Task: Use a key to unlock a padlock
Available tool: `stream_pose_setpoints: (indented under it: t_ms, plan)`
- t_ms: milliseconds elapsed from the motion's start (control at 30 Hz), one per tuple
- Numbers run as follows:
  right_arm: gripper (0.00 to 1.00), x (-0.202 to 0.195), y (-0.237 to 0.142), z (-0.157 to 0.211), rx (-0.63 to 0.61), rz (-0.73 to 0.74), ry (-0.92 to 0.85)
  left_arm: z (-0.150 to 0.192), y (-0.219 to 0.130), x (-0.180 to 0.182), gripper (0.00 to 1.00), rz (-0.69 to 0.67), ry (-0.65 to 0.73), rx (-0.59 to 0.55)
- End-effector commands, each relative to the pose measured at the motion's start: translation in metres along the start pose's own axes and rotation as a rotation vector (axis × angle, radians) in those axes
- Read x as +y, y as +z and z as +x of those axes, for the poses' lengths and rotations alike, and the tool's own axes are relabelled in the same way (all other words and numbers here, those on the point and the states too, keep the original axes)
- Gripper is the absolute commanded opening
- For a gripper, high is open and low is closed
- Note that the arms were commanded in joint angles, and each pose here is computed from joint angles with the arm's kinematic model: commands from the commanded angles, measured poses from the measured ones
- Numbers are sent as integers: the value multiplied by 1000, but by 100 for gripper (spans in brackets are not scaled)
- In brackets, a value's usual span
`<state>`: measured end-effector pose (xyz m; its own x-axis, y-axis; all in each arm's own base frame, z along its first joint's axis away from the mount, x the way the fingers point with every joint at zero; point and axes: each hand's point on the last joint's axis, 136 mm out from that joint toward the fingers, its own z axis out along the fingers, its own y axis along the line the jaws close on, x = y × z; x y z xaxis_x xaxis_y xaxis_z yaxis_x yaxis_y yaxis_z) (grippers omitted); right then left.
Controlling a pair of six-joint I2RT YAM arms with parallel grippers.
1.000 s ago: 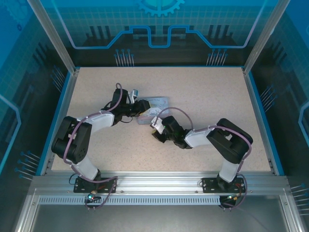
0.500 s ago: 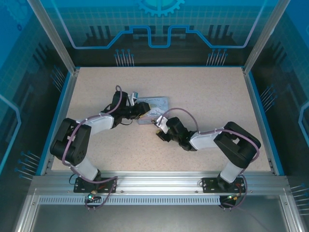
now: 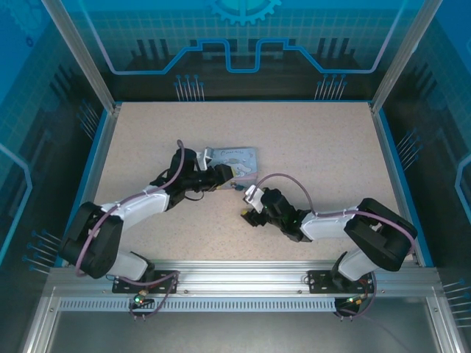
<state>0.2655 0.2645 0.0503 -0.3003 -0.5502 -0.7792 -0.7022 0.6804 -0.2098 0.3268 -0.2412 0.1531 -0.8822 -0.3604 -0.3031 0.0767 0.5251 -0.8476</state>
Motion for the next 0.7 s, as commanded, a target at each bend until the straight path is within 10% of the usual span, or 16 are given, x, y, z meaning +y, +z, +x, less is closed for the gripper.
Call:
stream_pose_setpoints:
  t_ms: [0,267,667]
  plan:
    - [82,-3,-4,-7,-31,27,23,-26,-11,-14,56,-39,74,-55]
    - [95,-9,-3,-10,-36,66,43,-82,12,4,59,-80,102,-68]
    - [100,-14,-13,-7,-21,85,16,-66,56,61,58,-276,144,51]
